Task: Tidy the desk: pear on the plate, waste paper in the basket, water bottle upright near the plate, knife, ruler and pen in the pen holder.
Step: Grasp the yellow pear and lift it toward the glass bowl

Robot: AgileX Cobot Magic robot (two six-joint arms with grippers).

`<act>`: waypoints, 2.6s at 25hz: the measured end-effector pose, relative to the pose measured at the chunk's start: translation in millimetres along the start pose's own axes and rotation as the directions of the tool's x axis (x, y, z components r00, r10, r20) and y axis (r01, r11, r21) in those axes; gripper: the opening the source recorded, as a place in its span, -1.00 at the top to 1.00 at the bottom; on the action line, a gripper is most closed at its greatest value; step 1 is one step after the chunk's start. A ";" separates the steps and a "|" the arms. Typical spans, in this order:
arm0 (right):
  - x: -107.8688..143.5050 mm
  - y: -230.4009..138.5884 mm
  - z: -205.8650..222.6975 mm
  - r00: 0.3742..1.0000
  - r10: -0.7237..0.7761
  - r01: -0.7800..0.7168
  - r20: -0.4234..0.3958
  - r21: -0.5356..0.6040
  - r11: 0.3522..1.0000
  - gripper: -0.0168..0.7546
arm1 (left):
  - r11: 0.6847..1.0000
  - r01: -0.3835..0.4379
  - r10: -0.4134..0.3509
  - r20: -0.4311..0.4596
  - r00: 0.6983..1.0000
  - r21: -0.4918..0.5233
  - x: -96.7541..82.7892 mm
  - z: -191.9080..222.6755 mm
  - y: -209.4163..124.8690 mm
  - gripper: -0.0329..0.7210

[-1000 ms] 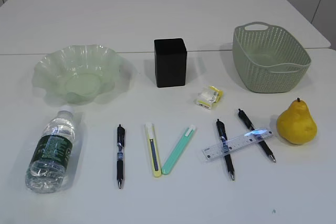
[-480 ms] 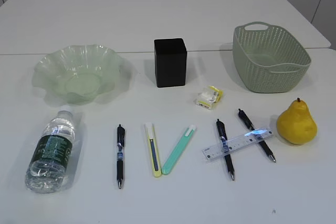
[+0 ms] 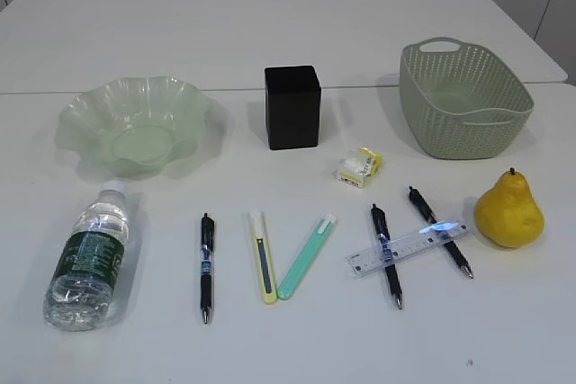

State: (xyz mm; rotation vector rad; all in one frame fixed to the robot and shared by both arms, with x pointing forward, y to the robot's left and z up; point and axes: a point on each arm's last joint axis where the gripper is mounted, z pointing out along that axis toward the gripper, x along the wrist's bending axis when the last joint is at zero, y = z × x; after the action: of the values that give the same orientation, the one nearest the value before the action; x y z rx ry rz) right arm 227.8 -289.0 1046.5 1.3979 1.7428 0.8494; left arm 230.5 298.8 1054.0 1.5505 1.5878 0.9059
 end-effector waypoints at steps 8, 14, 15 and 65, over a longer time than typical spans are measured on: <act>0.0 0.0 0.0 1.000 0.002 -0.002 0.000 0.000 1.000 -0.07 | 1.000 0.000 0.000 0.000 1.000 0.000 0.0 0.0 0.0 -0.32; 0.0 0.0 0.0 1.000 0.025 -0.025 0.000 0.000 1.000 -0.07 | 1.000 0.000 0.000 0.000 1.000 0.000 0.0 0.0 0.0 -0.33; -0.1 0.6 -0.8 1.000 0.026 -0.026 0.001 -0.003 1.000 -0.07 | 1.000 0.000 0.000 0.000 1.000 0.000 0.0 0.0 0.0 -0.32; -63.0 151.7 316.7 0.954 0.299 -0.206 -0.006 0.710 0.673 -0.11 | 0.928 0.116 -0.134 0.029 0.990 0.355 -5.3 139.5 133.3 -0.41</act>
State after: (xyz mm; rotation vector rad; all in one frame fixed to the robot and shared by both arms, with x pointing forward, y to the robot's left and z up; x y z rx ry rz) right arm 583.3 -306.4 1021.6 2.1727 2.1177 0.3914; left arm 417.3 296.4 1102.4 1.6732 1.8624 0.5231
